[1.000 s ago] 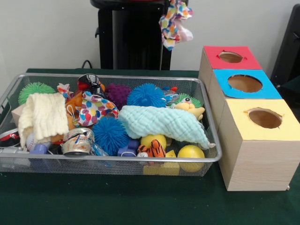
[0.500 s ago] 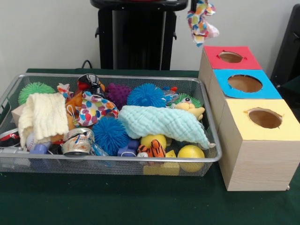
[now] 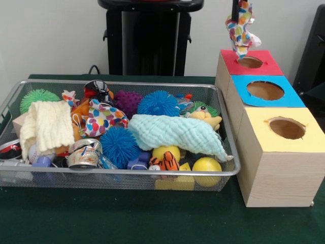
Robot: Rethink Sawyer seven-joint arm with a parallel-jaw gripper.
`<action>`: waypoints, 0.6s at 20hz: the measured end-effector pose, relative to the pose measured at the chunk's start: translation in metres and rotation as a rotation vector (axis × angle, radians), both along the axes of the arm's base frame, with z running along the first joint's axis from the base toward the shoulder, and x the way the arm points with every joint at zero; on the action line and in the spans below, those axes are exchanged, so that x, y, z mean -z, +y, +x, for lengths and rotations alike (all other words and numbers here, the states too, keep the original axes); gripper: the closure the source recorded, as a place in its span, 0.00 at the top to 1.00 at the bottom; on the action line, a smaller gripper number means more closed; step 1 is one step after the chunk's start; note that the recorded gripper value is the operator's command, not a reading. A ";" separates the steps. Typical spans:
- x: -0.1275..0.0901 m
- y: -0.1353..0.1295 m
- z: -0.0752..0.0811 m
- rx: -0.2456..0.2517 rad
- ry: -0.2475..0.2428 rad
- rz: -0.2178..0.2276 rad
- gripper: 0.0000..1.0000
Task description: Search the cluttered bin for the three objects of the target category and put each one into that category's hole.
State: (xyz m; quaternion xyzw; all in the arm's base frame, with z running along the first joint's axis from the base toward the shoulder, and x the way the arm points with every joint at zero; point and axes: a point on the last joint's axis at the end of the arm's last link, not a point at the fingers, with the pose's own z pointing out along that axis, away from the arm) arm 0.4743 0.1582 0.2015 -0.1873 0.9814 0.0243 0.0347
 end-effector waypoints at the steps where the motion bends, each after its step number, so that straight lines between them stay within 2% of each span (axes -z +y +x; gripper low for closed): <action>1: 0.003 0.005 0.001 -0.006 0.003 0.001 0.00; 6: 0.014 0.022 0.006 -0.027 0.012 0.001 0.00; 12: 0.033 0.038 0.019 -0.035 -0.005 0.002 0.00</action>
